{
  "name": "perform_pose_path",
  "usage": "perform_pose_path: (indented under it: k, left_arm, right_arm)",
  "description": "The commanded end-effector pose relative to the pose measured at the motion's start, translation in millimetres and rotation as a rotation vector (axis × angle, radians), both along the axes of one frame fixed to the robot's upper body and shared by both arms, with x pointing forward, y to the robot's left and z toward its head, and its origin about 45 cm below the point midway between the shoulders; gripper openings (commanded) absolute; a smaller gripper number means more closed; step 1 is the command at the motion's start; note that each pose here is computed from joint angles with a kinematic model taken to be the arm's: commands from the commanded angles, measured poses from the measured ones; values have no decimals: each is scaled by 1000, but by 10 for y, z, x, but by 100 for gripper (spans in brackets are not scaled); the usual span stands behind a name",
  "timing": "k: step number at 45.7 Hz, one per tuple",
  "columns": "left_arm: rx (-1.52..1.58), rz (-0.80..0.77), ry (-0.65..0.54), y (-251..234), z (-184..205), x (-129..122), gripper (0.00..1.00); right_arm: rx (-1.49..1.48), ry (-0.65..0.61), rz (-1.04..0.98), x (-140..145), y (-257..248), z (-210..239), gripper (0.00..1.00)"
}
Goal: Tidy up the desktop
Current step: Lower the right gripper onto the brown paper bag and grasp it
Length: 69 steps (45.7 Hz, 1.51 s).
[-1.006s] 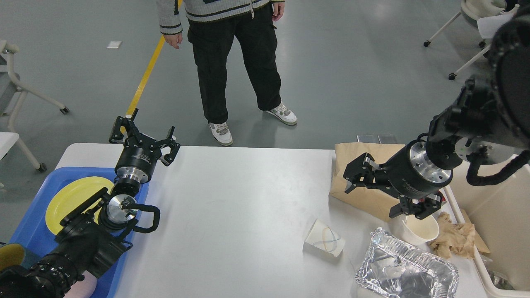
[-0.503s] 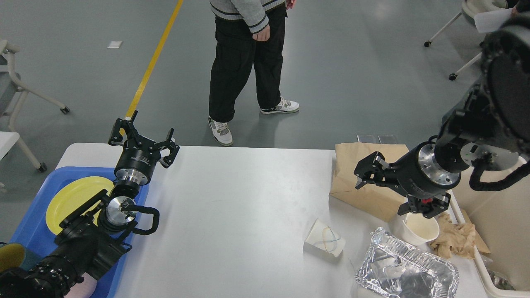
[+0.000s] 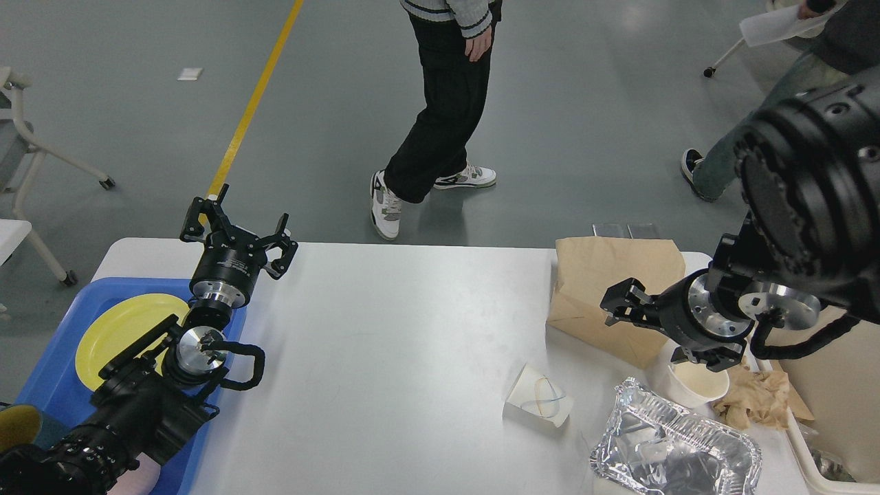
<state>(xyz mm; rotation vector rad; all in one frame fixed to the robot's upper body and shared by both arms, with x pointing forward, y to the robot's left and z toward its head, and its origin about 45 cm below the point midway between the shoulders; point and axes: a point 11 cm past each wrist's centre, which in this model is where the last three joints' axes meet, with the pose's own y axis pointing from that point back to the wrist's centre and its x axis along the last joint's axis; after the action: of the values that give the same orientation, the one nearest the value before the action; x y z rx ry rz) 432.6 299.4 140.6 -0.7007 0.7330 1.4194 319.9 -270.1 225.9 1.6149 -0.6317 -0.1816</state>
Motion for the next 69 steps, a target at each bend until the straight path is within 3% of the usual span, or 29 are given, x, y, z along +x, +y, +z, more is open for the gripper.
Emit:
perform_pose_path:
  k: [1,13,19,24,33,46,52,69]
  left_arm:
    - [2,-1,1,0,-4,-1,100]
    - [1,0,1,1,-4,-1,99]
    - [1,0,0,-1,3,3,99]
    - [0,1,-1,2,4,4,99]
    - [0,0,0,0,1,0,99]
    - [1,-1,0,-1,1,0,99]
    - [1,-1,0,-1,1,0,99]
    - [0,0,0,0,1,0,100]
  right_arm:
    - [4,-22,-14,123,-53,-155,100]
    - [-19,-111,-170,459,-339,-192,100]
    - [73,-210,-136,809,-158,-171,100]
    - [131,-246,-192,912,-371,-176,100]
    - [11,-177,-157,832,-374,-456,100]
    - [107,35,-386,609,46,-579,100]
    - [192,38,-506,632,159,-607,100]
    - [113,-46,-882,659,-149,-985,100]
